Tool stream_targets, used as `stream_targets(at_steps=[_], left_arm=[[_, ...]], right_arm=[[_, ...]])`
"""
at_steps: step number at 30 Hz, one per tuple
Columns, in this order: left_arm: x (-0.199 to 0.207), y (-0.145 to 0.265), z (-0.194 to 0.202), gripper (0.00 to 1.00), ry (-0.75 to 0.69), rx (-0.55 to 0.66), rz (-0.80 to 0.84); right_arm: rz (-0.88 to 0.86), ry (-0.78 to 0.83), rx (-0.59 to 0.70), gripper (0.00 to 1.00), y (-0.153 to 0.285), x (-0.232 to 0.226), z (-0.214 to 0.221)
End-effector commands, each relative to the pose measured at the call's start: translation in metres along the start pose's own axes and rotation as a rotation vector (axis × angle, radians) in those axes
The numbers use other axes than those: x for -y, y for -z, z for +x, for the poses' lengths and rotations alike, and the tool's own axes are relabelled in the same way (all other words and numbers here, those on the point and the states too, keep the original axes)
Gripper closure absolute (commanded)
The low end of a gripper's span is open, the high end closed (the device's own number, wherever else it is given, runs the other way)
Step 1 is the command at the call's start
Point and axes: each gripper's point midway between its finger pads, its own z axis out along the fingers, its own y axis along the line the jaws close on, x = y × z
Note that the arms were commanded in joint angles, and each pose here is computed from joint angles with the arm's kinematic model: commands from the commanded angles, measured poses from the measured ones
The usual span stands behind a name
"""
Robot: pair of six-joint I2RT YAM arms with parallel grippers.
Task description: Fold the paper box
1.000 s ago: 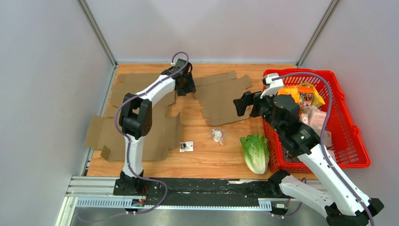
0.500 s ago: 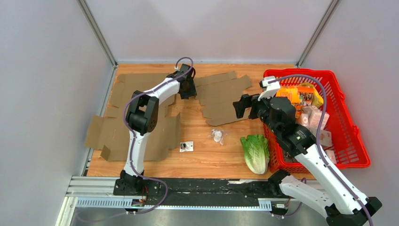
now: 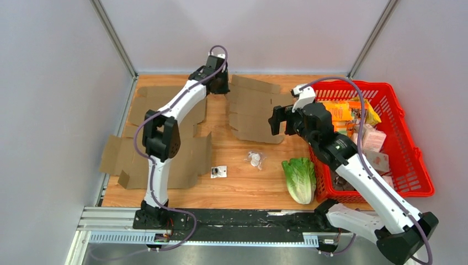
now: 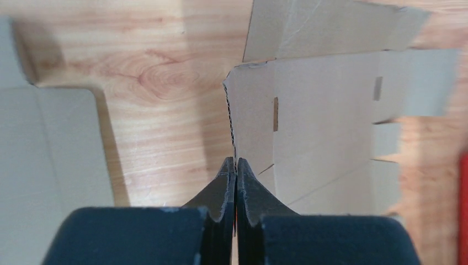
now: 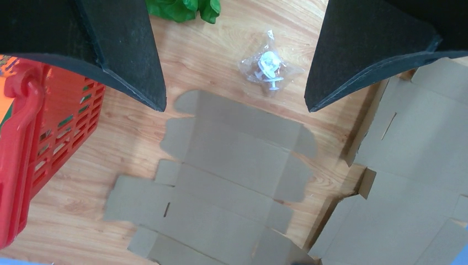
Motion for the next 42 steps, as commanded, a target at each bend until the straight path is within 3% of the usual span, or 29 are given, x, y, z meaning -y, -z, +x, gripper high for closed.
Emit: stream_targets(at_steps=[1,8,9,11,16,23,24,31,34,37,38,40,42], left_arm=[[0.038,0.135,-0.08,1.0,-0.144,0.21,0.17],[0.035,0.245,-0.059,1.0,-0.316,0.24,0.262],[0.035,0.257,-0.056,1.0,-0.344,0.244,0.273],[0.034,0.296,-0.05,1.0,-0.368,0.262,0.299],[0.038,0.378,-0.033,1.0,-0.403,0.354,0.404],[0.04,0.441,0.013,1.0,-0.444,0.355,0.546],[0.046,0.454,0.02,1.0,-0.457,0.362,0.6],[0.052,0.469,0.046,1.0,-0.453,0.351,0.707],[0.05,0.463,0.05,1.0,-0.451,0.342,0.699],[0.05,0.455,0.046,1.0,-0.441,0.341,0.684],[0.048,0.451,0.043,1.0,-0.432,0.342,0.666],[0.045,0.442,0.038,1.0,-0.417,0.338,0.629],[0.036,0.428,0.032,1.0,-0.385,0.327,0.555]], right_arm=[[0.009,0.047,0.081,0.0,0.005,-0.001,-0.043],[-0.138,0.23,0.081,0.0,-0.02,-0.037,-0.089],[-0.162,0.282,0.117,0.0,-0.017,-0.043,-0.111],[-0.223,0.328,0.082,0.0,-0.032,-0.054,-0.111],[-0.424,0.43,0.176,0.0,-0.034,-0.089,-0.142],[-0.641,0.534,0.329,0.0,-0.012,-0.116,-0.154],[-0.735,0.539,0.337,0.0,-0.002,-0.127,-0.151],[-0.899,0.546,0.348,0.01,0.014,-0.145,-0.131],[-0.965,0.534,0.344,0.12,0.02,-0.15,-0.119],[-1.019,0.524,0.301,0.37,0.02,-0.153,-0.104],[-1.021,0.52,0.287,0.5,0.019,-0.153,-0.1],[-1.023,0.519,0.257,0.63,0.019,-0.151,-0.094],[-1.027,0.508,0.244,0.98,0.02,-0.15,-0.091]])
